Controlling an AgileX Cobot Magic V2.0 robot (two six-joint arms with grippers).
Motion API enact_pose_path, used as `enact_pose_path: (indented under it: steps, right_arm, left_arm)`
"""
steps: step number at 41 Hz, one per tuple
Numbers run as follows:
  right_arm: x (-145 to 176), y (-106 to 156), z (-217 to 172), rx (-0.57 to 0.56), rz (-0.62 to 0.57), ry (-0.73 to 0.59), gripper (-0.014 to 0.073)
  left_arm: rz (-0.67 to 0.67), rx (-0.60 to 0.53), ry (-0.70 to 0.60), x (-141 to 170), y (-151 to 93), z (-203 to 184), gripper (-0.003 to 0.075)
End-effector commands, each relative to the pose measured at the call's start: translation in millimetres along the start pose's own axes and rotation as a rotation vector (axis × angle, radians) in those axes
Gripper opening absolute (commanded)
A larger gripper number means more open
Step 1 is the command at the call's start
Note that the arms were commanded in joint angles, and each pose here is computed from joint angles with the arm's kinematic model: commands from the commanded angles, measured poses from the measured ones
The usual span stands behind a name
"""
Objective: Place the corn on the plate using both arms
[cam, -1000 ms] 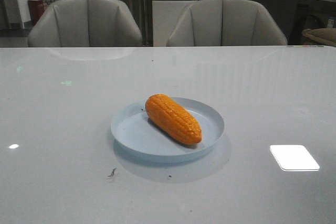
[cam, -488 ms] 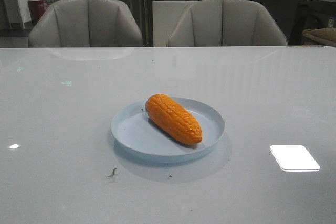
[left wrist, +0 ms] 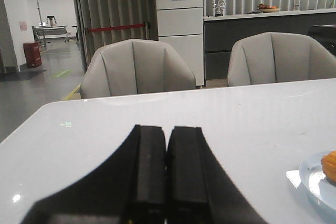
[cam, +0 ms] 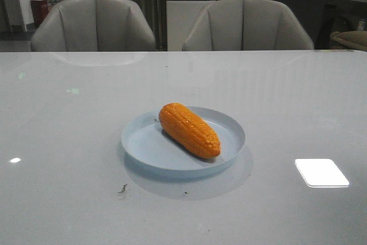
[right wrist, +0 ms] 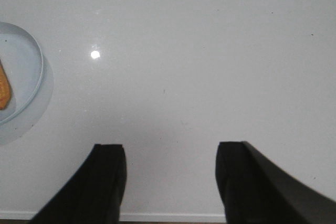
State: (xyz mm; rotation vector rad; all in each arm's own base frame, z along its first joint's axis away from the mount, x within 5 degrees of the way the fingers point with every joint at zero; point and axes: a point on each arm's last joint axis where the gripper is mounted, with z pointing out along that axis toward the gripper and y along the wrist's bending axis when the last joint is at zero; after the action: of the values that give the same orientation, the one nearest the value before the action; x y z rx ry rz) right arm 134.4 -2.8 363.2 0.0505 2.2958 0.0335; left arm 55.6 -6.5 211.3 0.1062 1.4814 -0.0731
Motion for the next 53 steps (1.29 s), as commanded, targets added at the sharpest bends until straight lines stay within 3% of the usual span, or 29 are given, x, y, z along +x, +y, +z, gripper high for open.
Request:
enact_pose_path:
  steps: [1, 38, 43, 47, 53]
  right_arm:
    - [-10, -1, -7, 0.007, -0.006, -0.088, 0.0479]
    - [-10, -1, -7, 0.008, -0.007, -0.088, 0.0479]
    - [-9, -4, -12, 0.052, -0.042, -0.119, 0.0470]
    - [0, -5, -17, 0.063, -0.051, -0.196, 0.0331]
    - [26, -2, -19, 0.039, -0.057, -0.420, 0.0044]
  left_arm:
    - [-0.032, -0.005, -0.039, -3, 0, 0, 0.0090]
    - [-0.073, -0.006, -0.039, -3, 1, 0, 0.0090]
    - [-0.073, -0.006, -0.039, -3, 1, 0, 0.0090]
    - [-0.073, -0.006, -0.039, -3, 1, 0, 0.0090]
    - [-0.073, -0.006, -0.039, -3, 1, 0, 0.0090]
